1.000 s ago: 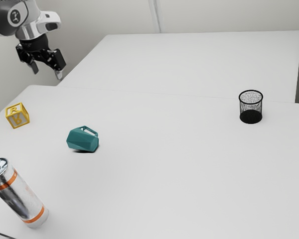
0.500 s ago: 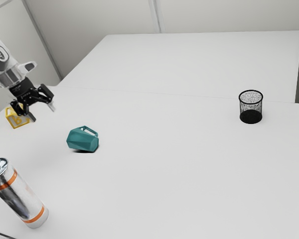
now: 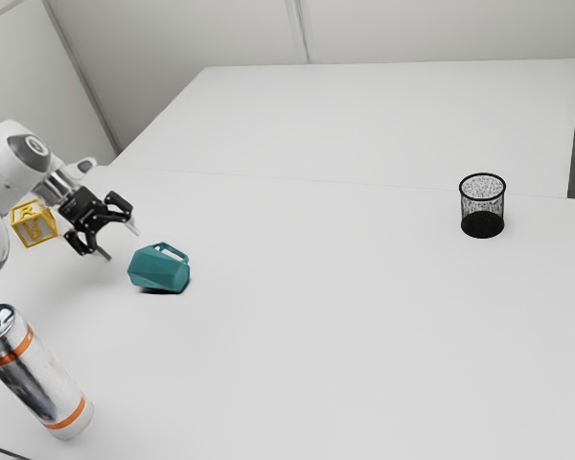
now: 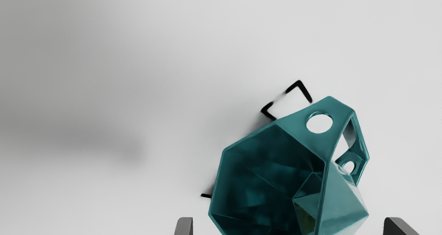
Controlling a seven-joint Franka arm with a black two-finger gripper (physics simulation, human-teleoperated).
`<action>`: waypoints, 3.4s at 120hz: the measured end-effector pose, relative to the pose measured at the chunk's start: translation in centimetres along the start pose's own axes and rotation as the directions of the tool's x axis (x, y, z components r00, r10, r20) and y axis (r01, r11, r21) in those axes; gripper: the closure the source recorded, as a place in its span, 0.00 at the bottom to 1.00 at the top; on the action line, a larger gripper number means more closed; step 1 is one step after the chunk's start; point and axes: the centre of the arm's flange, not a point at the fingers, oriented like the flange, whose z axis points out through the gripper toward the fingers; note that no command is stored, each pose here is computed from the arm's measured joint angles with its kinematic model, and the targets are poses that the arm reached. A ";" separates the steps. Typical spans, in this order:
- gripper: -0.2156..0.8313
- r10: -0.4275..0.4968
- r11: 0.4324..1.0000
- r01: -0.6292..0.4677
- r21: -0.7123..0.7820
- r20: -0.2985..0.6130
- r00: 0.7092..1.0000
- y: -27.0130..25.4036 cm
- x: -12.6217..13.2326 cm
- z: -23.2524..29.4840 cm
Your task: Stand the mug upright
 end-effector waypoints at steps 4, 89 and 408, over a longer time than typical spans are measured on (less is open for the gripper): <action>0.21 0.000 1.000 0.000 -0.014 0.003 1.000 -0.1 0.3 0.5; 0.60 0.001 0.974 0.015 -0.227 0.070 0.998 0.7 0.2 5.9; 0.23 0.528 0.735 -0.308 0.604 -0.224 0.819 33.7 -20.6 1.1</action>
